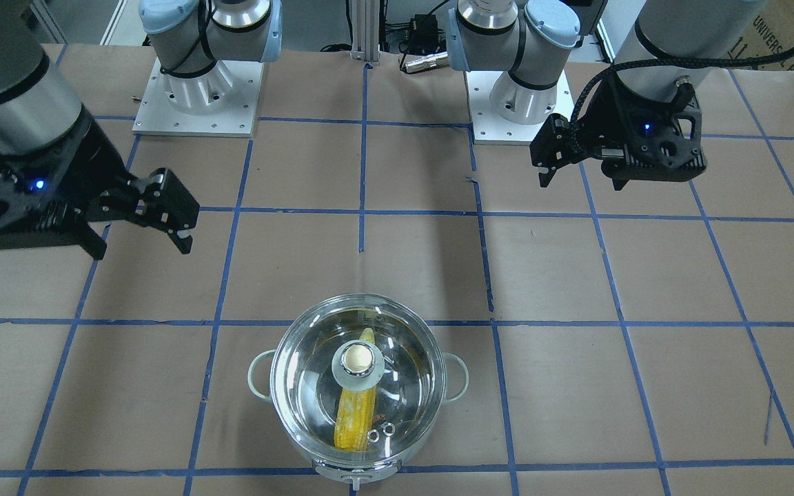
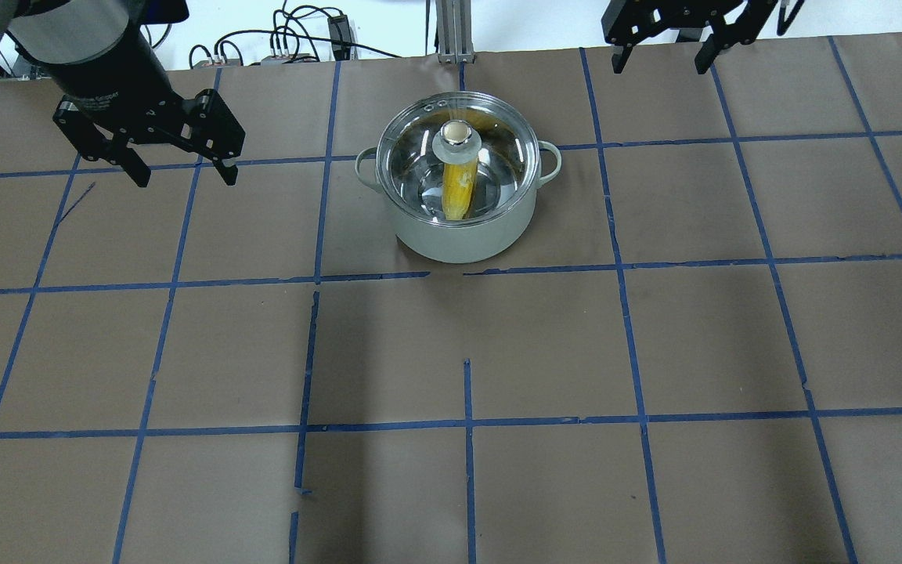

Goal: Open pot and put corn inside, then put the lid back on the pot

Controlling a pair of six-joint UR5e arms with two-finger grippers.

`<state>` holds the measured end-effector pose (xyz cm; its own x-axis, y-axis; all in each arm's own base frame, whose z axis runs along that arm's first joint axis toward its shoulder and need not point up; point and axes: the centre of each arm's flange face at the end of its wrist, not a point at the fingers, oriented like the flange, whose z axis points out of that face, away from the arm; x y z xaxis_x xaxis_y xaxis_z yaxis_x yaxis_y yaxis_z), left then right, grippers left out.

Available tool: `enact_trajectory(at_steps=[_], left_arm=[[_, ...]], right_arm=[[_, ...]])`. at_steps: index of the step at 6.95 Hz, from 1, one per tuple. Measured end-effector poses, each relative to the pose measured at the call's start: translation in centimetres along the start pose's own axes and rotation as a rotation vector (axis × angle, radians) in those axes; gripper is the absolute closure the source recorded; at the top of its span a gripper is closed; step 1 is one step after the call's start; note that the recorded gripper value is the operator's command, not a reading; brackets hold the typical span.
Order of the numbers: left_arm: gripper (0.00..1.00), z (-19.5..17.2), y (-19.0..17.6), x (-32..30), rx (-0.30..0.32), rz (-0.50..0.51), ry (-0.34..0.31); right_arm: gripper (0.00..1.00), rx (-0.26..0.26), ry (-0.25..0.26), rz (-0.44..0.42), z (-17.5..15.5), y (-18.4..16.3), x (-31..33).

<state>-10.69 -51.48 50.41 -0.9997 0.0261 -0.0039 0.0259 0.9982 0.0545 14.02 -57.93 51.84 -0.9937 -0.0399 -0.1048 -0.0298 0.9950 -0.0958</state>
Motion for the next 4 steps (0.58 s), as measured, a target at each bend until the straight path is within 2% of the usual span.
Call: enact_trajectory(at_steps=[1,4], left_arm=[[0.0,0.0,0.0,0.1,0.001,0.001,-0.001],[0.0,-0.1,-0.2,0.1,0.011,0.004,-0.001]], right_arm=[[0.0,0.001,0.001,-0.024,-0.5,2.6,-1.4],[0.01,-0.063,0.083,-0.066,0.2,6.0,-2.8]])
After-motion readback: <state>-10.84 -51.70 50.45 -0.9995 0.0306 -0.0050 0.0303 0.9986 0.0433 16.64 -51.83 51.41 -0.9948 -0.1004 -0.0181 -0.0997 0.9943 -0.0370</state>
